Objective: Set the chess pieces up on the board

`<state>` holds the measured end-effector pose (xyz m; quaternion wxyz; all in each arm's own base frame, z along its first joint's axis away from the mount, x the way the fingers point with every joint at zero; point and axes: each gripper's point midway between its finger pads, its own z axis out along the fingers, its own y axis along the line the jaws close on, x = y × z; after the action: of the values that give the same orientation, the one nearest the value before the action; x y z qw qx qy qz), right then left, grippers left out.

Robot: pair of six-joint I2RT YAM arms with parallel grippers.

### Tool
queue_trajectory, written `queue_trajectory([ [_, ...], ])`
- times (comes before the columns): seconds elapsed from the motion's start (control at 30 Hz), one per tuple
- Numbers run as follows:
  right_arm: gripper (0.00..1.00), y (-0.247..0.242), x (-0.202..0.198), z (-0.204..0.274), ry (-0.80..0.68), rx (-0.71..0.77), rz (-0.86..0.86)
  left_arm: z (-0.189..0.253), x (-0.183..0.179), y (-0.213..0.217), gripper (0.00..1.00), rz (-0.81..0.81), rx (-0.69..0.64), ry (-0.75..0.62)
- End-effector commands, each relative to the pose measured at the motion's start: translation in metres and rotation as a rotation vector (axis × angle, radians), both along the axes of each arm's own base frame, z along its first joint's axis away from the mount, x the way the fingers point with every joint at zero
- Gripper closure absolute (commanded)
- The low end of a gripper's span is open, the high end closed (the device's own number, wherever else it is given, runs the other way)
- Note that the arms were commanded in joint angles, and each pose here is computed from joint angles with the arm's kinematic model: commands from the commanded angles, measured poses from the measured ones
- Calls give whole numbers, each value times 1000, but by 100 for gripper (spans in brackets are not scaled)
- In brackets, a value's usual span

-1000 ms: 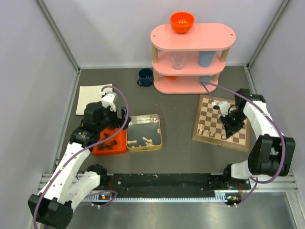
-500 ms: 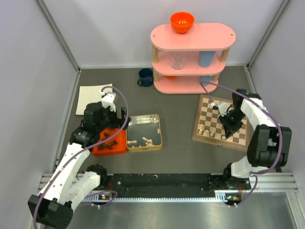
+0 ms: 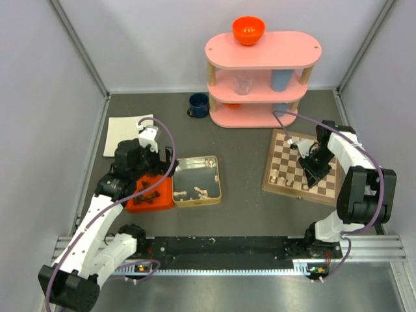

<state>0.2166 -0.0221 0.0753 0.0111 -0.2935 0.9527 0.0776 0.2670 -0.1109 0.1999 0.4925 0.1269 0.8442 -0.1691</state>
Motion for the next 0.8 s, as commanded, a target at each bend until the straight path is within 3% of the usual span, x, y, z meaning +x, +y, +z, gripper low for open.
queue_trajectory([
  [0.0, 86, -1, 17, 3, -46, 1, -12, 3, 4, 2, 1, 9, 4, -23],
  [0.77, 74, 6, 20, 5, -56, 44, -24, 3, 4, 1, 1, 7, 1, -23],
])
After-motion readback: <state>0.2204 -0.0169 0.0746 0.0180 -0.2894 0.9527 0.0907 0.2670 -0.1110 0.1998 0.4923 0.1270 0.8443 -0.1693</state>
